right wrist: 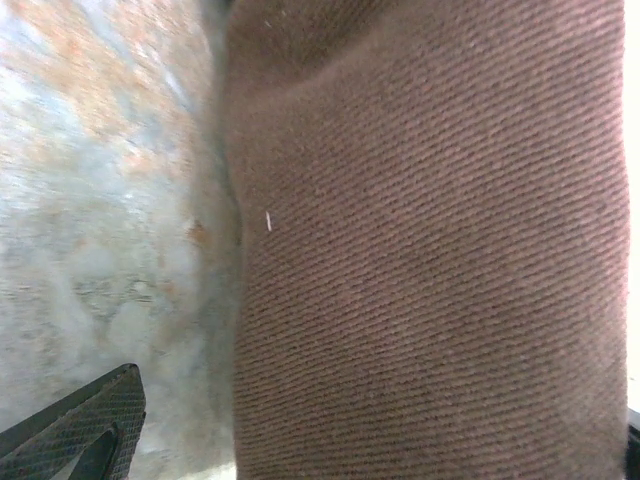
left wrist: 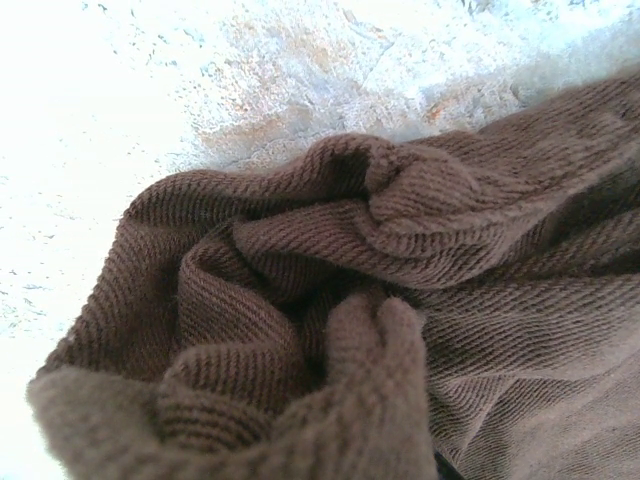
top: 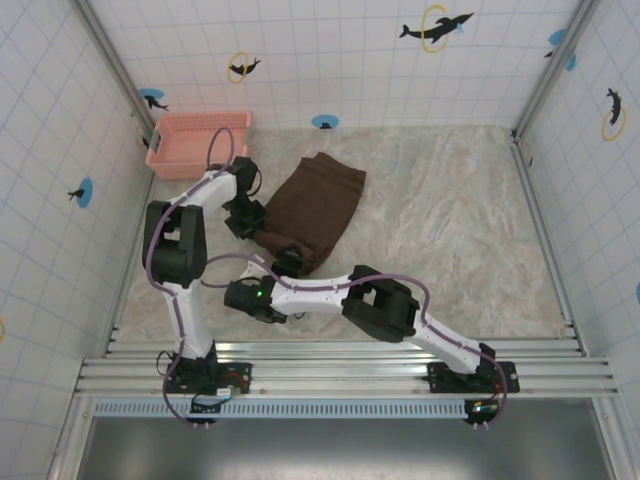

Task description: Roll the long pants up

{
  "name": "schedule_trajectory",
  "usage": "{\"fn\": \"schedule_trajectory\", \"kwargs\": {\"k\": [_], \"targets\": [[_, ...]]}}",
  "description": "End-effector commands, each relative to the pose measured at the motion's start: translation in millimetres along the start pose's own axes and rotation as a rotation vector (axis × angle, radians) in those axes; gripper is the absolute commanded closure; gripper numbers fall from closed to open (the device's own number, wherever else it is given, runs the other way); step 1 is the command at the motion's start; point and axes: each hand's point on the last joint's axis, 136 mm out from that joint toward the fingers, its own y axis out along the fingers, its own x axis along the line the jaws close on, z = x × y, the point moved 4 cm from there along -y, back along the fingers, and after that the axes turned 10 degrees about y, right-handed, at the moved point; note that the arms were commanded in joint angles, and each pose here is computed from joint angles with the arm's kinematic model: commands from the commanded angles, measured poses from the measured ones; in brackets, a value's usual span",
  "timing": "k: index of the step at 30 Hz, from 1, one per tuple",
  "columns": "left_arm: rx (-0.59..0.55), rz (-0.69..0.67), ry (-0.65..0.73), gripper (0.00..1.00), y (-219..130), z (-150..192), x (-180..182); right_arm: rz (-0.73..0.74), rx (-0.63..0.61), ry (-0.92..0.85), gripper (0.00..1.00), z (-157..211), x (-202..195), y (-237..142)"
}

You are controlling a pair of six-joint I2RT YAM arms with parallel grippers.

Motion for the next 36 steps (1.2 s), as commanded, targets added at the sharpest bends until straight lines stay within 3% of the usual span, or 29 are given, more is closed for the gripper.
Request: {"fn": "schedule_trajectory", "kwargs": {"k": [1, 7, 13, 16, 21, 25, 29, 30, 33, 36], "targets": [[0.092, -0.126, -0.007, 1.0, 10, 13, 18, 0.138, 0.002, -0.035, 0.01, 3, -5, 9], [0.119, -0.172, 0.001, 1.0, 16, 14, 24, 0.193, 0.019, -0.048, 0.01, 8, -9, 21], [0.12, -0.181, 0.005, 1.0, 16, 15, 26, 0.224, 0.032, -0.064, 0.2, 10, -6, 32], [0.118, -0.188, 0.004, 1.0, 14, 15, 28, 0.231, 0.034, -0.079, 0.4, 8, -2, 35], [0.112, -0.187, 0.004, 1.0, 12, 13, 28, 0.217, 0.035, -0.087, 0.99, 9, 6, 35], [0.092, -0.186, 0.018, 1.0, 11, 13, 29, 0.157, 0.052, -0.088, 1.0, 12, 11, 36], [0.003, -0.063, 0.091, 1.0, 8, 8, 22, -0.048, 0.103, -0.044, 1.0, 20, 19, 35], [-0.028, -0.014, 0.099, 0.95, 6, 7, 20, -0.143, 0.12, -0.032, 1.0, 22, 24, 34], [-0.122, 0.051, 0.113, 0.51, -3, 10, 26, -0.337, 0.159, -0.016, 1.0, 28, 34, 30], [-0.226, 0.052, 0.157, 0.23, -27, 9, 33, -0.483, 0.211, 0.015, 1.0, 32, 34, 31]]}}
